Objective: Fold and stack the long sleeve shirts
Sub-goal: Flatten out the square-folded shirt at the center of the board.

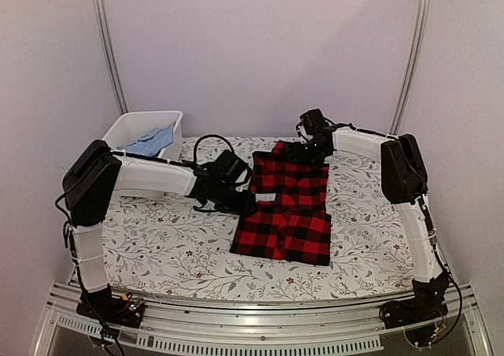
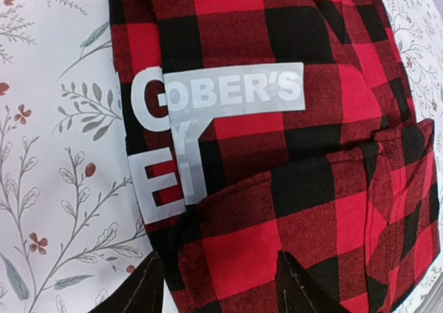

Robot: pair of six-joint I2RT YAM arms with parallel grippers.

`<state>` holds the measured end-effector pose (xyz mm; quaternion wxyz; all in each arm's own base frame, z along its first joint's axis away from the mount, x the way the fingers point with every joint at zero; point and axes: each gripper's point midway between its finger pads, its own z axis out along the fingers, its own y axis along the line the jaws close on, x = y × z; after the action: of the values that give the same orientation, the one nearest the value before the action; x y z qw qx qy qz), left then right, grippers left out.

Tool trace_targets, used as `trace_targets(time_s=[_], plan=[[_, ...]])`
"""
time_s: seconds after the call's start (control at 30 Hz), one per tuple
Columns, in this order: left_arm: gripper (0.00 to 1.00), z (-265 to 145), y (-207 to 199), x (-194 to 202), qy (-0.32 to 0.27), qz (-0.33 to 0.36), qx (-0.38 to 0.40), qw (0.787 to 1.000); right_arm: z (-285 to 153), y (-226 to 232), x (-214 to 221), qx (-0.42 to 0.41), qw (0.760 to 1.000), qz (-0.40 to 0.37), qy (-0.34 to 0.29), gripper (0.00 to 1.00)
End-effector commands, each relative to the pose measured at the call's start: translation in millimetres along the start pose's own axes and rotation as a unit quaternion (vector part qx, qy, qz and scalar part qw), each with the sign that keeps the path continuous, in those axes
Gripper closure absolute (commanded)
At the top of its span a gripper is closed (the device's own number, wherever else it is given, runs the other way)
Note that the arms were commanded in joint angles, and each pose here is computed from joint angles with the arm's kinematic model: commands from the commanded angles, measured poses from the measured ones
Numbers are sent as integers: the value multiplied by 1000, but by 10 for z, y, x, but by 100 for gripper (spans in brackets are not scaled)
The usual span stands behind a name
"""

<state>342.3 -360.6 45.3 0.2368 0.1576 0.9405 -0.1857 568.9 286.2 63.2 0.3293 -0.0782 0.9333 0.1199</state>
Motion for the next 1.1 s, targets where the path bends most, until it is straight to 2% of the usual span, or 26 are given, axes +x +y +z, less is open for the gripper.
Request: trace_targets(time_s=[0.0, 0.13, 0.27, 0.47, 0.6, 0.83, 1.07], plan=[[45, -75, 34, 56, -3, -8, -4, 1000, -579, 68, -86, 1, 1000, -9, -16, 13], [42, -55, -7, 107, 2, -11, 10, 1000, -935, 120, 122, -18, 1000, -1, -16, 11], [42, -30, 17, 74, -2, -10, 2, 1000, -1139, 116, 543, -18, 1000, 5, 9, 11], [43, -9, 26, -106, -16, -8, -1, 1000, -1427, -20, 1194, -15, 998, 31, 46, 22], [45, 57, 21, -149, -13, -4, 2, 1000, -1642, -138, 1468, -12, 997, 55, 49, 26], [50, 145, -11, -192, -6, -3, 5, 1000, -1686, -134, 1865, -42, 992, 85, 77, 35], [48, 190, 89, -113, 9, -5, -17, 1000, -1613, -129, 2030, -54, 990, 100, 89, 41]])
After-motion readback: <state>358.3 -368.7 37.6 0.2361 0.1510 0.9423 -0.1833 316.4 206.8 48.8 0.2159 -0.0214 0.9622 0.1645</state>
